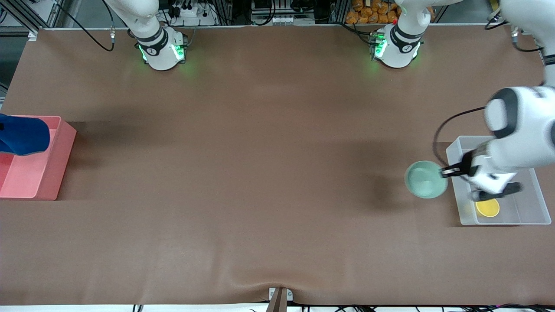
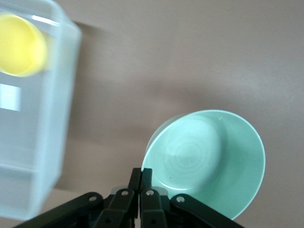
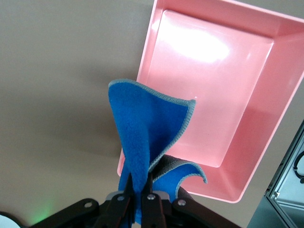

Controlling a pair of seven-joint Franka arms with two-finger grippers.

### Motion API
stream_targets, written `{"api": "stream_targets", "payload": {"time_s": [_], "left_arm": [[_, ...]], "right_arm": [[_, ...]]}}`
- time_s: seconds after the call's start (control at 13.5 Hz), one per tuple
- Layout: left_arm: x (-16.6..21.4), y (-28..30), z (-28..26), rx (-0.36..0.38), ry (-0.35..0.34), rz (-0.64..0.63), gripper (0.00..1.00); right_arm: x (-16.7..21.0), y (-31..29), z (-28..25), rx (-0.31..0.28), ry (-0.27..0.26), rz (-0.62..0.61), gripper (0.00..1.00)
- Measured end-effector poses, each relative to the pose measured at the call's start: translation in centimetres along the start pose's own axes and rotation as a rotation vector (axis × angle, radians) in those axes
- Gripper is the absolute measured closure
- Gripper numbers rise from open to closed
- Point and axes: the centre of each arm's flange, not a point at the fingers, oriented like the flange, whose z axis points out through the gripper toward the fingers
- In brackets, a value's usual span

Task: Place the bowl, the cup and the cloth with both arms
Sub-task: 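Lift the green bowl with the left gripper toward the clear tray, then lower the bowl into the tray while the right gripper drops the cloth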

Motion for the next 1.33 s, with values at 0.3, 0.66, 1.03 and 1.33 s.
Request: {"api": "stream_targets", "payload": {"time_s": [0.3, 0.66, 1.03, 1.33], "left_arm": [[0.6, -10.0, -1.4, 0.004, -0.039, 0.109, 0.98], [0.5, -19.9, 0.1, 0.061, -0.061, 0.221, 0.98], [0.6, -25.4, 6.0, 0.062, -0.005, 0.298, 0.98], [0.4, -28.1, 10.0, 0.066, 0.029, 0.318, 0.98]], "right_arm": [[-0.9, 1.6, 2.0, 0.026, -0.015, -0.077, 0.93], [-0.5, 2.8, 5.1, 0.046, -0.025, -0.106, 0.93], [0.7, 4.4, 9.2, 0.035, -0.012, -0.107, 0.89], [1.2, 5.4, 10.7, 0.008, 0.013, -0.129, 0.48]]}}
